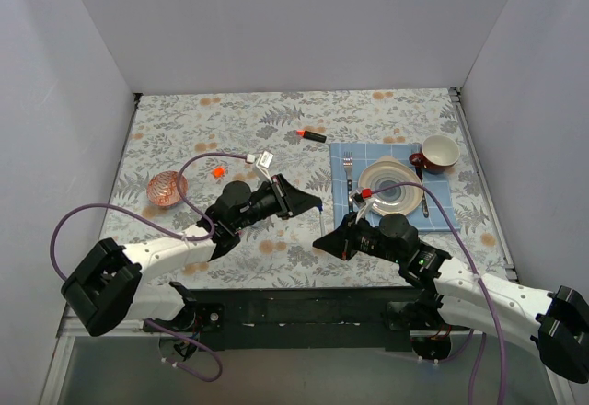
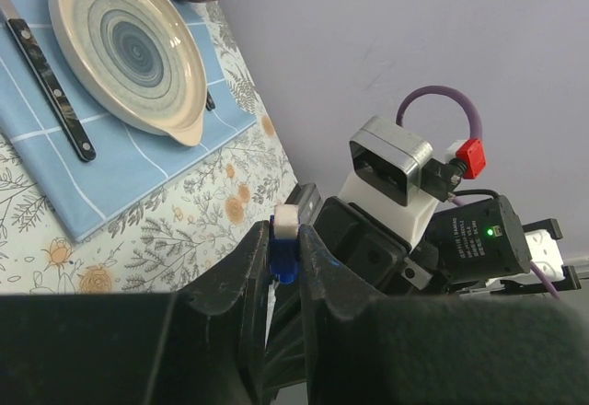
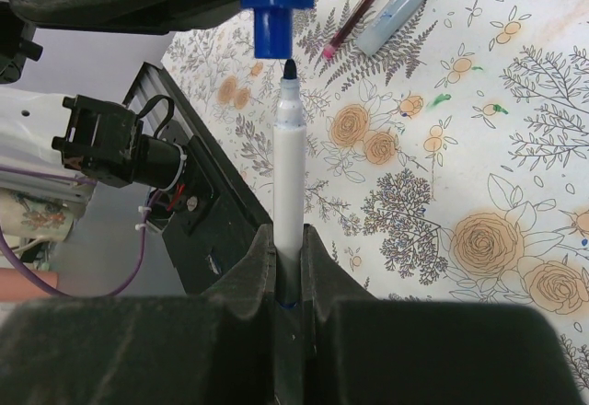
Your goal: Insert the pens into the pen caps
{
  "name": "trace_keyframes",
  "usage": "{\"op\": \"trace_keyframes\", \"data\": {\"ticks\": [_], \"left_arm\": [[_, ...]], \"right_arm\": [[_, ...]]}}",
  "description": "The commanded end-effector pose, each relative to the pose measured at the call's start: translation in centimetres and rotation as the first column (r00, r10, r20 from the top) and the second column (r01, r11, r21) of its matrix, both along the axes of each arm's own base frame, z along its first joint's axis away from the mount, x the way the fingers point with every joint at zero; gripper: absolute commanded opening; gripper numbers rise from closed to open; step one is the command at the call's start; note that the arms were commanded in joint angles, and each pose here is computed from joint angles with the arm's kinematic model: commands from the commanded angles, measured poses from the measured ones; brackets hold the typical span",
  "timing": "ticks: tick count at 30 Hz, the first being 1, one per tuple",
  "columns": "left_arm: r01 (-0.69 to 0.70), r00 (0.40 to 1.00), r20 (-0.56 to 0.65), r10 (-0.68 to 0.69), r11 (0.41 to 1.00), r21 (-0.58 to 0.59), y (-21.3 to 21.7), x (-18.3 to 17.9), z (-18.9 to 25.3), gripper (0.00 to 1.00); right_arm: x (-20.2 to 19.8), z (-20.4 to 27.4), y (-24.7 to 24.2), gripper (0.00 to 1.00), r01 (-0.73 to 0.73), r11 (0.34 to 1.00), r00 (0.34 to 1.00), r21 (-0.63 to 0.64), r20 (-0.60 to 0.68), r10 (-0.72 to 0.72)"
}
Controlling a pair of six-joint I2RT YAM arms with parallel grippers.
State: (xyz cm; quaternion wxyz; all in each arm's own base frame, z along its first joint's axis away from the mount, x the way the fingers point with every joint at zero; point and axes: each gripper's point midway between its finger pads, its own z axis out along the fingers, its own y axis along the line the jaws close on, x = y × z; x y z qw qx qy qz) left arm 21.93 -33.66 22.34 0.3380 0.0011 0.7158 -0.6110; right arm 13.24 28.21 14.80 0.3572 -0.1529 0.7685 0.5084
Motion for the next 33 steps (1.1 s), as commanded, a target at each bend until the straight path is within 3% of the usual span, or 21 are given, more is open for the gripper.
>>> {"op": "trace_keyframes", "data": {"ticks": [1, 15, 33], "left_arm": [[0.012, 1.0, 0.025, -0.011, 1.0, -0.008, -0.3, 0.0, 0.5, 0.0], [0.012, 0.999, 0.033, -0.012, 1.0, 0.006, -0.1, 0.0, 0.0, 0.0], [0.151, 0.984, 0.088, -0.156, 0.987, 0.06, -0.7, -2.3, -1.3, 0.0]], "right_arm": [[0.5, 3.1, 0.6, 0.01, -0.005, 0.998, 0.998, 0.07, 0.064, 0.0], [0.7, 3.3, 0.3, 0.01, 0.01, 0.997, 0.997, 0.074, 0.079, -0.015], [1.7, 3.9, -0.3, 0.01, 0.069, 0.996, 0.991, 0.05, 0.107, -0.074]]}}
